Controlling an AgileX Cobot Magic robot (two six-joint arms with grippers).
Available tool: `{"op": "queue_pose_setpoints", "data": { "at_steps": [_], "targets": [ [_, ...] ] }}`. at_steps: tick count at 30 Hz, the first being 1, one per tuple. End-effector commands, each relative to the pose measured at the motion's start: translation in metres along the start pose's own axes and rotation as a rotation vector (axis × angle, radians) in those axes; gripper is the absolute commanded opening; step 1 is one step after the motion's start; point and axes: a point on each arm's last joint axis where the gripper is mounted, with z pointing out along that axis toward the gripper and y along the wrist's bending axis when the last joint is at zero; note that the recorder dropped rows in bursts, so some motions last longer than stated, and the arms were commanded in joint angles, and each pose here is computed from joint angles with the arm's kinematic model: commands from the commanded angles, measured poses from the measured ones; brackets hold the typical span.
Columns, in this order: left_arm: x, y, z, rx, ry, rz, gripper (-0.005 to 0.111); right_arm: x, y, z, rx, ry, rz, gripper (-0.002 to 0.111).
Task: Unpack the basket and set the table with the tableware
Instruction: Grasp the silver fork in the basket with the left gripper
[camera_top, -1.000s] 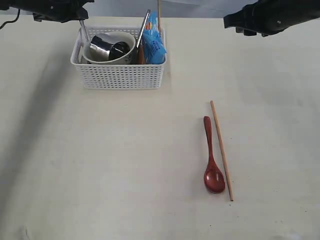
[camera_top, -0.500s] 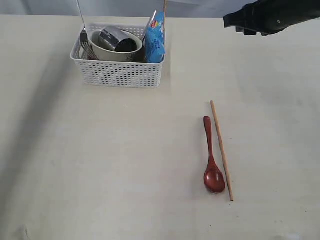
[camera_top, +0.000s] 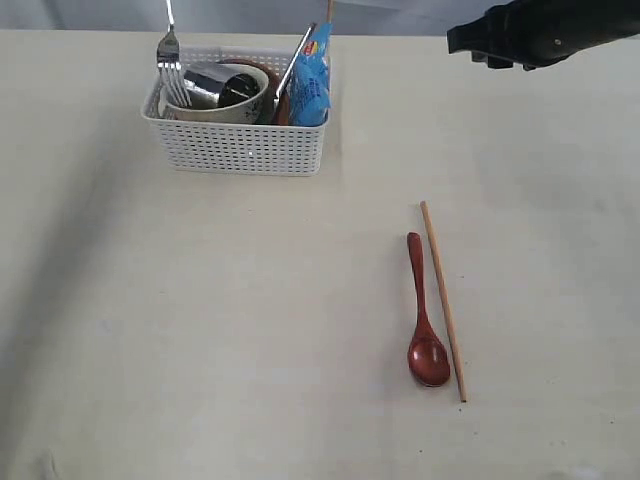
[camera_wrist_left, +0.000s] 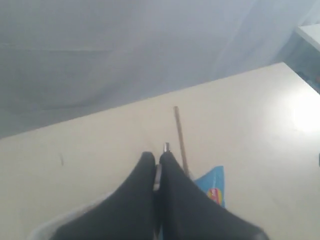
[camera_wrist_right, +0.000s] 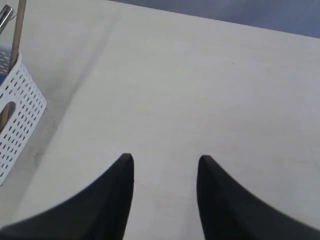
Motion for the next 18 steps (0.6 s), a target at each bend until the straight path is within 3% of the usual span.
{"op": "queue_pose_setpoints", "data": {
  "at_steps": [1, 5, 11, 15, 18],
  "targets": [
    [-0.001, -0.013, -0.006, 0.088, 0.030, 0.013, 0.000, -0.006, 0.009, -0.009, -0.015, -0.025, -0.035, 0.040],
    [0.004, -0.020, -0.007, 0.174, 0.080, 0.003, 0.000, -0.008, 0.028, -0.017, -0.054, -0.035, -0.120, 0.040],
    [0.010, -0.036, -0.011, 0.353, 0.133, -0.008, 0.000, -0.015, 0.077, -0.045, -0.167, -0.097, -0.227, 0.040],
    [0.010, -0.043, -0.015, 0.481, 0.081, -0.025, 0.000, -0.010, 0.101, -0.063, -0.218, -0.160, -0.281, 0.040],
    [0.020, -0.037, -0.017, 0.559, -0.018, -0.078, 0.000, -0.004, 0.111, -0.073, -0.246, -0.206, -0.257, 0.040]
  ]
}}
